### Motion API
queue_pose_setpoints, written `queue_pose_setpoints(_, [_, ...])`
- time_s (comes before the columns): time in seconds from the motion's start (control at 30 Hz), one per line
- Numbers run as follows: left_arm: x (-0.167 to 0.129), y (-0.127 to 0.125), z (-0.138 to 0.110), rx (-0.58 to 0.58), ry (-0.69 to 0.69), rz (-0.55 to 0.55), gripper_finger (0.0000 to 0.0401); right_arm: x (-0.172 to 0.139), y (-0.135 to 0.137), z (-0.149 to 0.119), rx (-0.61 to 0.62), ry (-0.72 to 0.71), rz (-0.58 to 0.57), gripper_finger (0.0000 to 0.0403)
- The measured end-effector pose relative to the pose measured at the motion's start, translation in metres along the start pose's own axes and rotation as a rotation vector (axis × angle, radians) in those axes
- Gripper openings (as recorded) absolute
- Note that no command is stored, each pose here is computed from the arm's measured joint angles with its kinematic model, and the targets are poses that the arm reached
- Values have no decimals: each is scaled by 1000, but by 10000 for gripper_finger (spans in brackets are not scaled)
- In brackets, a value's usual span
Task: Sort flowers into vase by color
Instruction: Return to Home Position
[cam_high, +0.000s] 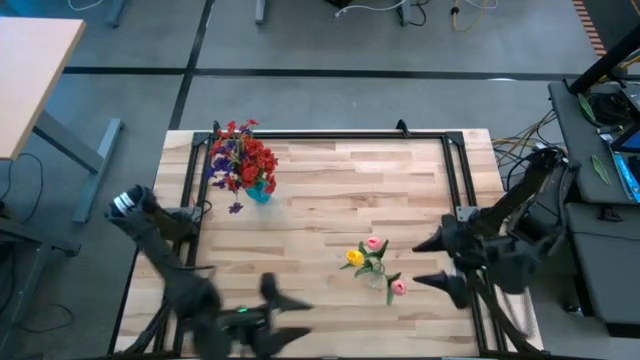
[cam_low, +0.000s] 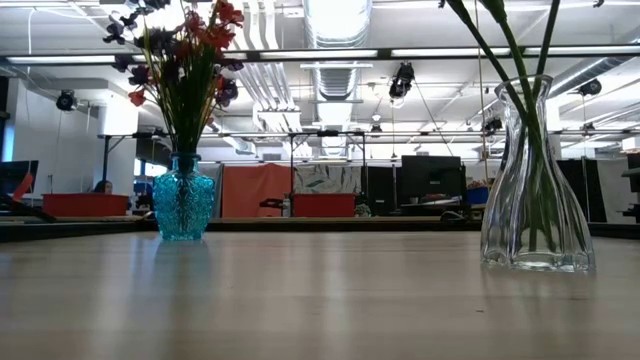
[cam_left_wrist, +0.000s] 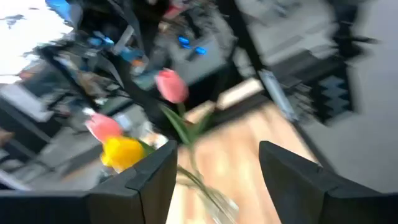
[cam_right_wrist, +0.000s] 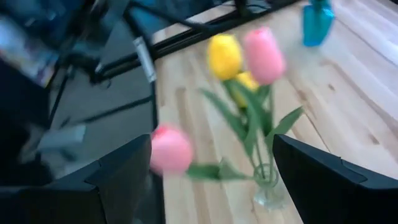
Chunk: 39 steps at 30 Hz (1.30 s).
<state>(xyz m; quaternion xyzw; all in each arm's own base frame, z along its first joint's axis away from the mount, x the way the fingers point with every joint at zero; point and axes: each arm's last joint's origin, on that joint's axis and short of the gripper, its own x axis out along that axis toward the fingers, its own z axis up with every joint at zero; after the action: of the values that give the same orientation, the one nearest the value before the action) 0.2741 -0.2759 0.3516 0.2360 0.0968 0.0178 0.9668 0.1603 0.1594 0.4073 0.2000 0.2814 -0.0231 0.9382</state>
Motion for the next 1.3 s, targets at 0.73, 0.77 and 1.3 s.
queue_pose_setpoints(0.73, [-144,-81,-89,-282,269,-423,8,-46,37,-148,-282,50,369,327])
queue_pose_setpoints(0.77, [-141,-85,-97,-282,280,-459,8,-39,35,-159,-293,50,363,327])
queue_pose_setpoints(1.3, [-52,-51,-229,-414,139,-813,0,54,-42,-223,-222,-278,883,327])
